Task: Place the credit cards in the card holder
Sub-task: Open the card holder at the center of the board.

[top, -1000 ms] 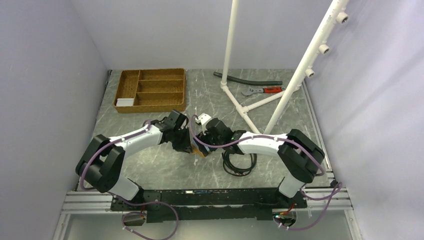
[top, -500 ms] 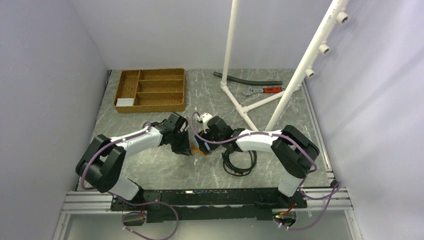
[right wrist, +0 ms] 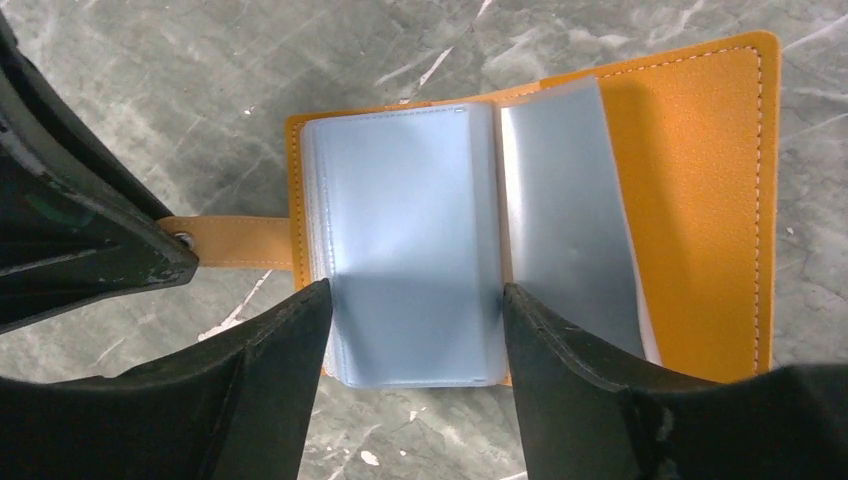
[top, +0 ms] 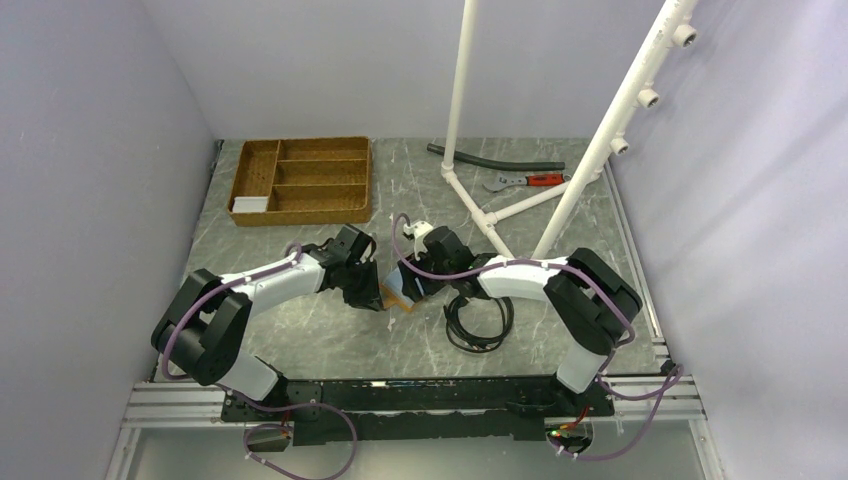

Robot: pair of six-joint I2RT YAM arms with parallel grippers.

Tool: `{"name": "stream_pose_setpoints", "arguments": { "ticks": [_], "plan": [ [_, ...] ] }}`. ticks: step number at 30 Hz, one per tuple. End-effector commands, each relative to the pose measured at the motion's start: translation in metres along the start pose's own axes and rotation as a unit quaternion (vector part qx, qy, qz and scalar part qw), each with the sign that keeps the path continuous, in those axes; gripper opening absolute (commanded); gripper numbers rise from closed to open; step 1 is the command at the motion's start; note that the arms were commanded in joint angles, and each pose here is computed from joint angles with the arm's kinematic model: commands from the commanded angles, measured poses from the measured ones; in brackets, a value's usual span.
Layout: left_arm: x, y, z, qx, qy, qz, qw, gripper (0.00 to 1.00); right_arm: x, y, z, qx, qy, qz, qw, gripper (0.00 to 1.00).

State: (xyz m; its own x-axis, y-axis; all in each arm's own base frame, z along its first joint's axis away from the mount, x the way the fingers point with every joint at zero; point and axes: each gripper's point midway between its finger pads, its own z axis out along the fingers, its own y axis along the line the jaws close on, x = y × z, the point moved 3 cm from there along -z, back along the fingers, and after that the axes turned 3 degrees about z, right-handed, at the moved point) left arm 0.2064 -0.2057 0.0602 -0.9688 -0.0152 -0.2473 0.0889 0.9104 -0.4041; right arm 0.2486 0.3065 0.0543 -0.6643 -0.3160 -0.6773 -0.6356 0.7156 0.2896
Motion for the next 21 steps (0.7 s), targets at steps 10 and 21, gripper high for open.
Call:
{"name": "stream_pose_setpoints", "arguments": {
  "ticks": [10,21],
  "plan": [
    [-0.002,-0.003,-0.004,0.008,-0.009,-0.003,1.000,0.21,-0.001,-0.013,0.004,0.041,-0.005,0.012,0.999,0.69],
    [-0.005,0.000,-0.019,-0.006,-0.025,0.002,1.000,0.23,-0.005,-0.014,0.000,0.003,-0.020,0.120,0.993,0.22]
  ]
}}
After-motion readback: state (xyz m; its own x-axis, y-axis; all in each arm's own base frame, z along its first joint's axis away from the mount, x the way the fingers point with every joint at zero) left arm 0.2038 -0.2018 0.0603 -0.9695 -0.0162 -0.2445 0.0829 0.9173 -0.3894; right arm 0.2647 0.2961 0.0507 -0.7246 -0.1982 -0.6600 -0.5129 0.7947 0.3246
